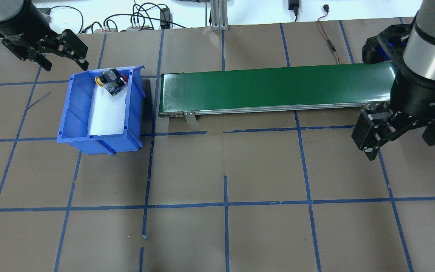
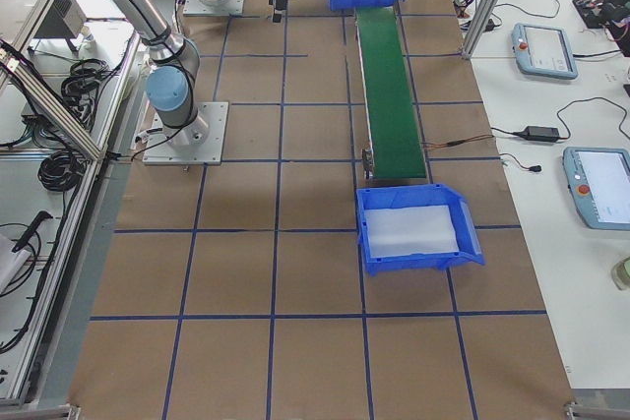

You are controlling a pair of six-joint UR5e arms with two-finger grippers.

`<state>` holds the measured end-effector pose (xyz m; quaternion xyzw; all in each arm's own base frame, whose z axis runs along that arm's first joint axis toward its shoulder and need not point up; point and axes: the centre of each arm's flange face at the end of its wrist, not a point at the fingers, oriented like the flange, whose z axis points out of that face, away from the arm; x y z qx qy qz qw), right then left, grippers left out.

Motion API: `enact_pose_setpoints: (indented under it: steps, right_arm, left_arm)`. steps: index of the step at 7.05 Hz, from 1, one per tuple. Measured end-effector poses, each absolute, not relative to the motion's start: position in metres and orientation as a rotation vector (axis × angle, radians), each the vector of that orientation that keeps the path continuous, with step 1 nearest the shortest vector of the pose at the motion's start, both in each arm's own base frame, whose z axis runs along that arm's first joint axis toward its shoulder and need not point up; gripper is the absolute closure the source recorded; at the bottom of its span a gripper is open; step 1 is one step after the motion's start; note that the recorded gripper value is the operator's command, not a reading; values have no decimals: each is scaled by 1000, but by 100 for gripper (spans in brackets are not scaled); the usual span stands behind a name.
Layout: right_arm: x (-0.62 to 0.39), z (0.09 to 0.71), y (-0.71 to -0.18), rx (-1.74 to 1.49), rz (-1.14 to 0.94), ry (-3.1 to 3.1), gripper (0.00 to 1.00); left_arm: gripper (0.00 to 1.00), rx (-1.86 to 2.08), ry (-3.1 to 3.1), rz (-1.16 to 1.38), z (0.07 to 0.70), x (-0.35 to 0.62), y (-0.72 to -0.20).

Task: Transport two buttons from left to right
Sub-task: 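Move the left gripper over the blue bin above the buttons, then lower the left gripper and grasp the yellow push-button in the bin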

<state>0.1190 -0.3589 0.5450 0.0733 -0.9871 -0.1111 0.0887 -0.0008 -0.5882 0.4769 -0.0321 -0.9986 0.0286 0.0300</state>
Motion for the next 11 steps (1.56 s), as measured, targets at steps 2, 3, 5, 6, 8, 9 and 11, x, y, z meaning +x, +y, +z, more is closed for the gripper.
enact_pose_setpoints:
  steps: [2, 3, 5, 6, 8, 9, 11]
  right_arm:
    - [119, 543, -361, 218, -332, -2937, 0]
    - [119, 542, -360, 219, -335, -2937, 0]
    - [120, 542, -358, 224, -342, -2937, 0]
    - [120, 542, -357, 225, -342, -2937, 0]
    - [120, 544, -354, 226, -338, -2937, 0]
    - [120, 544, -353, 226, -342, -2936, 0]
    - [120, 547, -347, 226, -344, -2935, 0]
  left_arm:
    - [0, -80, -3067, 69, 416, 33, -681]
    - [0, -92, -3065, 58, 389, 37, -712]
    - [0, -191, -3067, 70, 345, 36, -743]
    - [0, -266, -3067, 86, 324, 31, -754]
    - [0, -485, -3050, 106, 302, 23, -763]
    - [0, -616, -3032, 115, 299, 22, -764]
    - [0, -833, -2997, 148, 285, 21, -762]
